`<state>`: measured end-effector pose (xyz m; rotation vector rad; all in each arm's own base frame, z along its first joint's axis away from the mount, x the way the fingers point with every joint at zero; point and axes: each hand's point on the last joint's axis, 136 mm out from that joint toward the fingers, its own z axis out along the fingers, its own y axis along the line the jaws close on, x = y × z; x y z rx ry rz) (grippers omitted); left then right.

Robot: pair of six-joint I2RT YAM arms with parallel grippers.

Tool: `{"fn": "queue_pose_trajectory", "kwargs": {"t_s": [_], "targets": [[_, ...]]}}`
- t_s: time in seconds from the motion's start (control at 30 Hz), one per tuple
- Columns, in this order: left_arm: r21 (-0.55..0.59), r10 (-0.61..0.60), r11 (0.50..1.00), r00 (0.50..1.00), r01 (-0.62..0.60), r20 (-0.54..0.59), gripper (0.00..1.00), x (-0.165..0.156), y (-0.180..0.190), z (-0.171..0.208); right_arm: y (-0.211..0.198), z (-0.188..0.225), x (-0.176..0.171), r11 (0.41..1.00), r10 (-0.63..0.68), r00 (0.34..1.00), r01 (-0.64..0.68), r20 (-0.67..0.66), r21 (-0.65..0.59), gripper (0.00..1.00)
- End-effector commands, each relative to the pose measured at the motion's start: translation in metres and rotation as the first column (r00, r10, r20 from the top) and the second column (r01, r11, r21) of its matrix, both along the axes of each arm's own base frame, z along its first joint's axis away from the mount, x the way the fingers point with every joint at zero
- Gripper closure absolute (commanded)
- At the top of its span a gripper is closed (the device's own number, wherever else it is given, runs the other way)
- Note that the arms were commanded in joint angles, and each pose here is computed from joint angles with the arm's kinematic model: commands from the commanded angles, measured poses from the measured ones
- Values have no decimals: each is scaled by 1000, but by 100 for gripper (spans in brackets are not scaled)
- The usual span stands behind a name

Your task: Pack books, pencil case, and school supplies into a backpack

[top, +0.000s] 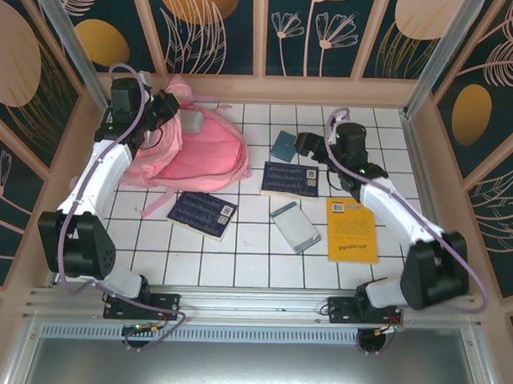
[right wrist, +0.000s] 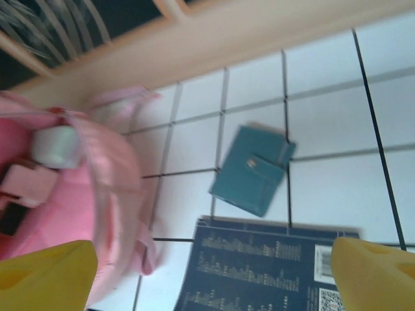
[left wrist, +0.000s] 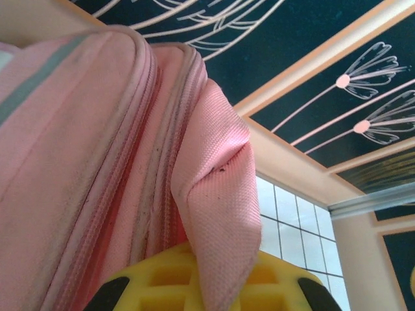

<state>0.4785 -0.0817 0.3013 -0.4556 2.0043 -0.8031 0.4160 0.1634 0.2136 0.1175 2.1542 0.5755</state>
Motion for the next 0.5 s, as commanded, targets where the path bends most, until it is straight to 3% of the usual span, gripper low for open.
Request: {"fn": "queue_pose_trajectory", "kwargs": {"t_s": [0.0, 0.1, 0.23, 0.47], "targets": [[-68, -25, 997, 995, 32, 101, 100, -1, -5, 21, -7, -36, 25, 990, -126, 977, 114, -170, -77, 12], [-81, -29, 996, 996, 35, 79, 100, -11, -7, 3, 0, -69, 56, 974, -183, 952, 141, -247, -179, 19], [-97, -57, 993, 997, 61, 51, 100, -25, -20, -21, 21, -96, 86, 969, -168, 947, 107, -275, -222, 21], [-132, -114, 984, 993, 119, 40, 100, -31, -33, -34, 80, -120, 125, 985, -45, 959, -5, -278, -173, 23]]}}
